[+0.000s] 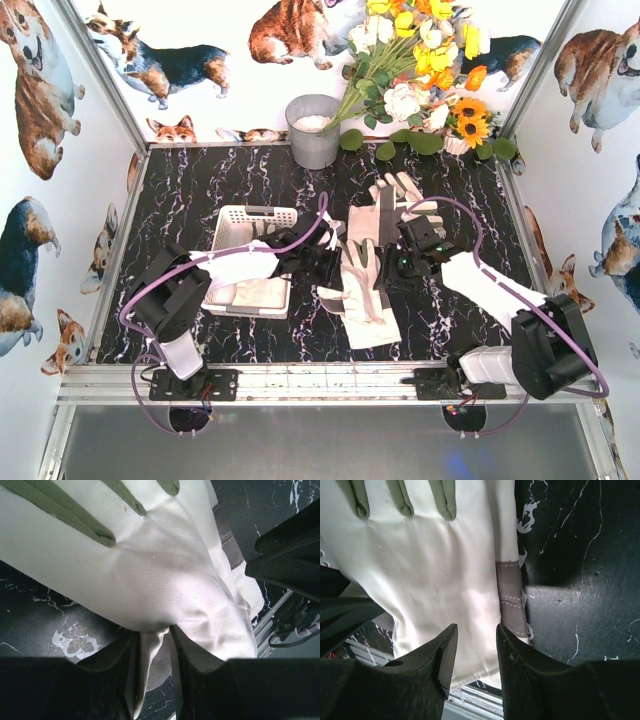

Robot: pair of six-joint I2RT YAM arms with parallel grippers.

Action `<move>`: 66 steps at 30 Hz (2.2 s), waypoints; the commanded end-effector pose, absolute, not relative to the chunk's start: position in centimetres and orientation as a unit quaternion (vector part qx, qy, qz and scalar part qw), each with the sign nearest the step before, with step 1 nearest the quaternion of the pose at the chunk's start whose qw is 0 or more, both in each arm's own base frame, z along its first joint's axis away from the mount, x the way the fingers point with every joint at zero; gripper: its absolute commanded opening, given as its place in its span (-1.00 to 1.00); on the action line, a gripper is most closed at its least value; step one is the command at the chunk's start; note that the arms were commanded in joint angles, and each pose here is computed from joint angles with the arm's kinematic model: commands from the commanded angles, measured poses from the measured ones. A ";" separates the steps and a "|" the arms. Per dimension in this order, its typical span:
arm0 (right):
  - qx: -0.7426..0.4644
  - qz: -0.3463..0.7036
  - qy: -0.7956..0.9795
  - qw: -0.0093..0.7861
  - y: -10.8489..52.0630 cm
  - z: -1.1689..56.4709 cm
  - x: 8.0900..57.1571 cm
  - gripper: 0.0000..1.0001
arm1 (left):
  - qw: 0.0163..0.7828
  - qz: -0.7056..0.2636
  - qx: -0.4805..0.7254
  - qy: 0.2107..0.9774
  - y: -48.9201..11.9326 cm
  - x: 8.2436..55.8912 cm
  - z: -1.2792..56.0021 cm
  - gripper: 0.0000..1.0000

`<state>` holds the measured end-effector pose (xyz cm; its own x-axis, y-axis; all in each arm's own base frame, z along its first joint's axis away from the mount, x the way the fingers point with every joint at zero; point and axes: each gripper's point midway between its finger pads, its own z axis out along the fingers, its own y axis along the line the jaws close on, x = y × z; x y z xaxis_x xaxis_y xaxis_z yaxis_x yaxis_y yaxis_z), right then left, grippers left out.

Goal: Put the gloves into the storage basket
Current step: Pair the glove with the glove.

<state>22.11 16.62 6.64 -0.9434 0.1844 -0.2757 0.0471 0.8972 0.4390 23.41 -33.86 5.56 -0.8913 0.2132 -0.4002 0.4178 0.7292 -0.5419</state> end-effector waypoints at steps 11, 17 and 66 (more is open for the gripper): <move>0.037 0.194 0.957 0.212 16.8 6.0 26.8 -0.27 | 0.175 -0.320 0.162 0.917 -32.8 23.1 6.1 -0.45; 0.027 0.183 0.961 0.207 17.1 5.4 27.9 -0.31 | 0.175 -0.314 0.162 0.919 -32.5 23.1 5.8 -0.51; -0.031 0.161 0.960 0.225 15.5 10.2 26.5 -1.00 | 0.154 -0.376 0.161 0.899 -35.2 21.8 10.5 -1.00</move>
